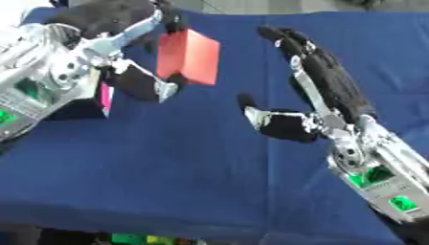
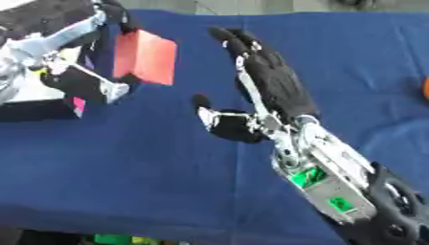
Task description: Pick up the objects with one hand, pass them to the other hand, and then place them into the box on the other side of the table.
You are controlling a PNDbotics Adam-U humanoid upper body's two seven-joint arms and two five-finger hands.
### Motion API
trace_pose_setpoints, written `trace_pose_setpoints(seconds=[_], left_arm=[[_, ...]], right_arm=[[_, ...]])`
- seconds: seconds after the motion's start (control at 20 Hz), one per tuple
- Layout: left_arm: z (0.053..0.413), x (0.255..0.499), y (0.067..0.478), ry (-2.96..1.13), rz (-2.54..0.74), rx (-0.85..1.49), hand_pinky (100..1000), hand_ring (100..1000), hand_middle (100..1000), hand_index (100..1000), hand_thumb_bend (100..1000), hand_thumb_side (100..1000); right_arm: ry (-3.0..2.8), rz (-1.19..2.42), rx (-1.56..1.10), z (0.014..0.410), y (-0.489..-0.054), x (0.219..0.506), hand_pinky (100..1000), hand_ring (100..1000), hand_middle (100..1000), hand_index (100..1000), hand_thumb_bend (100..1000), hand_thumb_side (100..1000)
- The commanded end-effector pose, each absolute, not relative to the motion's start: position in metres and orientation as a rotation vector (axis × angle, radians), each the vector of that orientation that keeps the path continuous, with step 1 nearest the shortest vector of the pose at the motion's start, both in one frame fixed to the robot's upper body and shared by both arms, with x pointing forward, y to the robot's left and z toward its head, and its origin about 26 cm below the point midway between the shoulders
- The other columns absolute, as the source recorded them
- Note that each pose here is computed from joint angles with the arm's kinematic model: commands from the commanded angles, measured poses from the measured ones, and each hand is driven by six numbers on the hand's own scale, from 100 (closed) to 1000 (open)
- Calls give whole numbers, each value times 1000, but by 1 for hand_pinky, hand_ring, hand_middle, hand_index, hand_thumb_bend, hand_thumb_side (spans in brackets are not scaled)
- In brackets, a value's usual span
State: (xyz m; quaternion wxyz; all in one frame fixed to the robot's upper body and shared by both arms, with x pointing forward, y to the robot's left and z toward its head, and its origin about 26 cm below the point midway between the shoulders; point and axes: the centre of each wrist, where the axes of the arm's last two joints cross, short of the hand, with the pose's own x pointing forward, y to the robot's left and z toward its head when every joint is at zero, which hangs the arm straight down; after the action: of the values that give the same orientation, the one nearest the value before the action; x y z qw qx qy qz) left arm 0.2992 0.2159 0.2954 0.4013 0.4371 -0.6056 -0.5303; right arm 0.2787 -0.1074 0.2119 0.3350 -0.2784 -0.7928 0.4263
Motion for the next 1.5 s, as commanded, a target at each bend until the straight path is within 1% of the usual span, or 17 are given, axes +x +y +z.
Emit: trace_pose_setpoints(seconds=[0.05, 0.1, 0.15, 0.3, 0.55, 0.7, 0.8, 0.9, 1.05, 1.1, 1.15, 1.2, 1.25, 1.3, 1.35, 1.45, 1.5], left_arm=[[315, 296, 246, -1510, -1165, 1242, 666, 478, 297, 418, 100, 100], [316, 295, 251, -1498, -1130, 1250, 667, 478, 300, 423, 100, 100], [316, 295, 259, -1472, -1074, 1267, 667, 479, 302, 427, 100, 100], [317, 296, 280, -1406, -934, 1295, 667, 480, 306, 436, 100, 100], [306, 314, 314, -1312, -789, 1339, 681, 502, 339, 474, 100, 100], [296, 332, 340, -1235, -715, 1363, 695, 523, 375, 512, 100, 100], [289, 341, 354, -1189, -680, 1364, 707, 538, 398, 532, 100, 100], [282, 349, 367, -1141, -652, 1356, 718, 555, 429, 567, 100, 100], [271, 360, 383, -1083, -632, 1328, 755, 611, 508, 661, 100, 100], [268, 363, 387, -1070, -633, 1312, 773, 646, 552, 708, 124, 100], [266, 365, 390, -1060, -637, 1297, 773, 646, 552, 708, 124, 100], [263, 367, 393, -1047, -644, 1283, 803, 722, 642, 776, 180, 196], [261, 368, 395, -1032, -651, 1268, 819, 758, 691, 808, 218, 246], [259, 369, 398, -1019, -659, 1257, 829, 776, 713, 829, 247, 273], [258, 370, 400, -1003, -665, 1248, 850, 815, 755, 861, 311, 330], [255, 371, 406, -955, -669, 1235, 885, 863, 796, 894, 440, 434], [254, 371, 410, -925, -665, 1228, 905, 888, 817, 906, 547, 500]], right_arm=[[-2088, 1121, -743, 221, -119, 280, 885, 897, 878, 947, 271, 219], [-2087, 1120, -740, 221, -122, 281, 884, 892, 874, 932, 189, 251], [-2086, 1119, -751, 222, -129, 283, 879, 882, 865, 920, 147, 224], [-2084, 1099, -798, 227, -154, 290, 875, 872, 849, 899, 100, 153], [-2067, 963, -927, 249, -198, 300, 867, 856, 819, 851, 132, 101], [-2061, 828, -1001, 269, -226, 302, 864, 852, 814, 846, 167, 100], [-2055, 754, -1048, 280, -241, 302, 861, 847, 809, 844, 158, 100], [-2044, 685, -1065, 290, -254, 301, 860, 845, 808, 844, 151, 100], [-2009, 621, -1100, 300, -270, 298, 859, 847, 810, 847, 191, 100], [-1995, 611, -1116, 302, -275, 297, 859, 848, 811, 848, 210, 100], [-1983, 603, -1131, 304, -279, 296, 859, 848, 811, 848, 210, 100], [-1969, 591, -1152, 306, -283, 295, 858, 845, 807, 845, 220, 100], [-1956, 577, -1175, 308, -288, 294, 857, 844, 807, 844, 229, 100], [-1947, 566, -1197, 310, -292, 293, 857, 845, 808, 845, 235, 100], [-1942, 558, -1217, 311, -295, 292, 857, 845, 809, 845, 240, 100], [-1940, 543, -1256, 313, -301, 290, 856, 844, 808, 844, 246, 100], [-1943, 534, -1267, 315, -304, 289, 855, 843, 807, 844, 245, 100]])
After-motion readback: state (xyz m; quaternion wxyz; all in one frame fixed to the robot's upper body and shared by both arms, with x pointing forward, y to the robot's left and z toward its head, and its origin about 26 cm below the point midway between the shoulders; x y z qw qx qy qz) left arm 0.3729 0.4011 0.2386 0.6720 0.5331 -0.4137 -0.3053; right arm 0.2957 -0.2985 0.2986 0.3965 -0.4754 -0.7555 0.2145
